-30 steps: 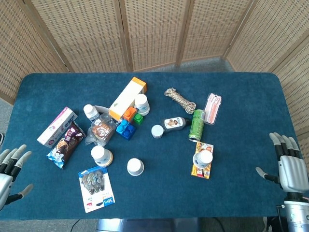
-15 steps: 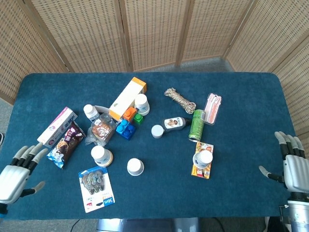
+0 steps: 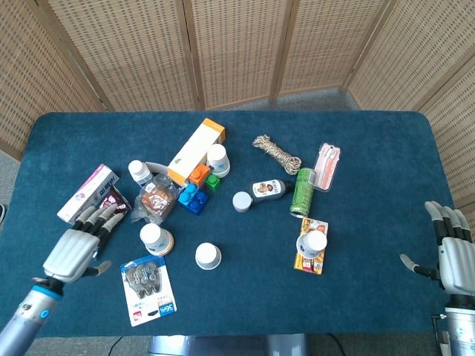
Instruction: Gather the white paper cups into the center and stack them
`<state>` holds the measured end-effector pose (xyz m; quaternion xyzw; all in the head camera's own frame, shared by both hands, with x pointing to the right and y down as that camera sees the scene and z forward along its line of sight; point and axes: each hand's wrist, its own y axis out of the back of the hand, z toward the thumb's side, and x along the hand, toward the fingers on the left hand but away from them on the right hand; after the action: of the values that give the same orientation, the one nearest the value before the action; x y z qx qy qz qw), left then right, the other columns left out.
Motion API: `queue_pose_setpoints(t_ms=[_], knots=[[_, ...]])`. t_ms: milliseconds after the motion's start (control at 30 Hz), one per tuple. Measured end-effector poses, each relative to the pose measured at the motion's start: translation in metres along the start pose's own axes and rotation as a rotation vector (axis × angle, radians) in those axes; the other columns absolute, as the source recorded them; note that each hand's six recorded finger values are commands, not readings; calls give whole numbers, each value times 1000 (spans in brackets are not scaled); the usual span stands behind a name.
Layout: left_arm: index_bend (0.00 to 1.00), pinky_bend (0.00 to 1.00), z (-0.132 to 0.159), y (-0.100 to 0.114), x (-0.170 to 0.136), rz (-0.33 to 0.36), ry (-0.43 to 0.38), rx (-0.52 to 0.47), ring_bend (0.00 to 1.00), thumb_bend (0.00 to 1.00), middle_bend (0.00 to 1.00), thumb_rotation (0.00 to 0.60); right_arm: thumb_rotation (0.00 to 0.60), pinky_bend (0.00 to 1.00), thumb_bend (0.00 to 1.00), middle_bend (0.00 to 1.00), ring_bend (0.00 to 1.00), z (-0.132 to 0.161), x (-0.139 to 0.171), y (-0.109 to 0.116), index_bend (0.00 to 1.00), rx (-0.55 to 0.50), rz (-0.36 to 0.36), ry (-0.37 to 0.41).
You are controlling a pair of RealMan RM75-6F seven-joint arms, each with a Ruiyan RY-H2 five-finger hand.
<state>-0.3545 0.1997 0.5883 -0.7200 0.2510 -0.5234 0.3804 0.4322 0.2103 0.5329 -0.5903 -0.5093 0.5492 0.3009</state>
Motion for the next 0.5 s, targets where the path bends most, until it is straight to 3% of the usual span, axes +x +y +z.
queue_pose_setpoints(t_ms=[333, 500], knots=[[0, 2, 36, -6, 43, -51, -27, 51, 0, 269, 0, 600, 600, 0, 89, 0, 0, 0, 0, 1, 0, -10, -3, 2], [0, 154, 56, -13, 62, -62, -44, 80, 0, 270, 0, 600, 600, 0, 91, 0, 0, -1, -1, 0, 0, -17, 0, -2]])
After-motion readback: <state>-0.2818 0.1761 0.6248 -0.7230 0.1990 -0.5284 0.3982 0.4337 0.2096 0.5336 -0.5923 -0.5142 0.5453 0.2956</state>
